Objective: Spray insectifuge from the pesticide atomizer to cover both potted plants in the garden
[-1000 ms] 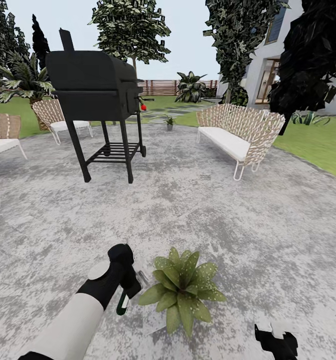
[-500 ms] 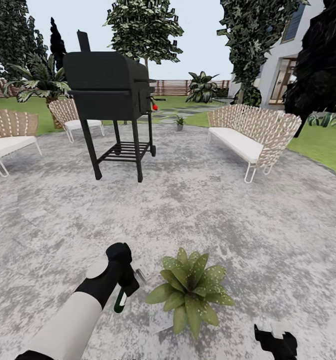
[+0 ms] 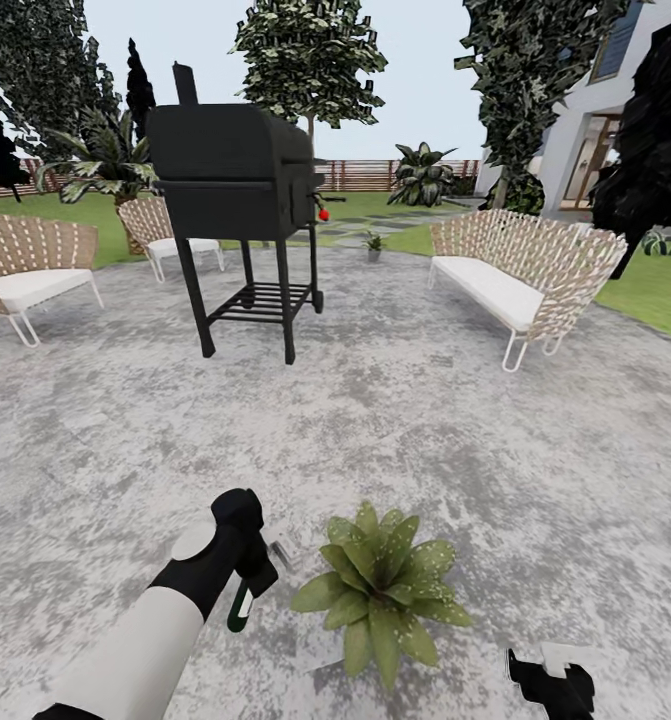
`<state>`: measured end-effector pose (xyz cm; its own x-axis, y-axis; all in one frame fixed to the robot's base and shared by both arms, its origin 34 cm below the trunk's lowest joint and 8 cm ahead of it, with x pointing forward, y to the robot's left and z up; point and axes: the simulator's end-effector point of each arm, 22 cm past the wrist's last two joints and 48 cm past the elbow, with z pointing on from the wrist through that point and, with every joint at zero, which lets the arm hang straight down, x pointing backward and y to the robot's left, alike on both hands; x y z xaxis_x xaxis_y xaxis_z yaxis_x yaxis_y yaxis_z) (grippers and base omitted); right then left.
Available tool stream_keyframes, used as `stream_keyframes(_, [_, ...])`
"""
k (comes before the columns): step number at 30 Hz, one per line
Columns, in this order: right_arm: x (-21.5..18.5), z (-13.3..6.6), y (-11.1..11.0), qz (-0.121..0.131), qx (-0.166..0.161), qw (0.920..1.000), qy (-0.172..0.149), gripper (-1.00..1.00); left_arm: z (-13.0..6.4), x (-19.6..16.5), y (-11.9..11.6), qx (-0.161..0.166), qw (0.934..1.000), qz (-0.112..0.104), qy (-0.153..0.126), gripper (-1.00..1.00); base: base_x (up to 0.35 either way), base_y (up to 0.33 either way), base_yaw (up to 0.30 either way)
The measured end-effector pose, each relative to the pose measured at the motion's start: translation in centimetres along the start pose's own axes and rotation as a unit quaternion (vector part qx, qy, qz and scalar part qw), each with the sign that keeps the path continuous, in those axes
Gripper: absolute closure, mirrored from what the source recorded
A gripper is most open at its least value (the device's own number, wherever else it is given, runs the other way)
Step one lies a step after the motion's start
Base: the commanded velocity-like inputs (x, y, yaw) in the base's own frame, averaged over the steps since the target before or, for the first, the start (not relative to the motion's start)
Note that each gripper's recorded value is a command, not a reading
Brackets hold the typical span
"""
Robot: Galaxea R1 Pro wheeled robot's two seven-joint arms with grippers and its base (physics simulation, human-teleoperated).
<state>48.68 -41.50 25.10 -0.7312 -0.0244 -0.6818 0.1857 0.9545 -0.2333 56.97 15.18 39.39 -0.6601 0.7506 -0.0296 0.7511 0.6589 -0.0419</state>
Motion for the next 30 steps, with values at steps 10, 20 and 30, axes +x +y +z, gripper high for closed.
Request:
stream_keyframes(10, [0.1, 0.0, 0.1, 0.0, -0.001, 1.0, 0.001, -1.0, 0.1, 0.1, 0.3, -0.005, 1.0, 0.0, 0.001, 1.0, -0.143, -0.228, 0.182])
stream_keyframes(20, [0.0, 0.0, -0.1, 0.0, 0.0, 1.0, 0.0, -1.0, -2.1, -3.7, 0.9, -0.04, 0.9987, 0.009, -0.029, 1.0, -0.057, -0.031, 0.066])
stream_keyframes(30, [0.0, 0.1, -0.4, 0.0, 0.003, 1.0, 0.0, -1.0, -0.1, -1.7, -0.2, -0.02, 0.9998, 0.002, -0.003, 1.0, 0.0, 0.0, 0.0])
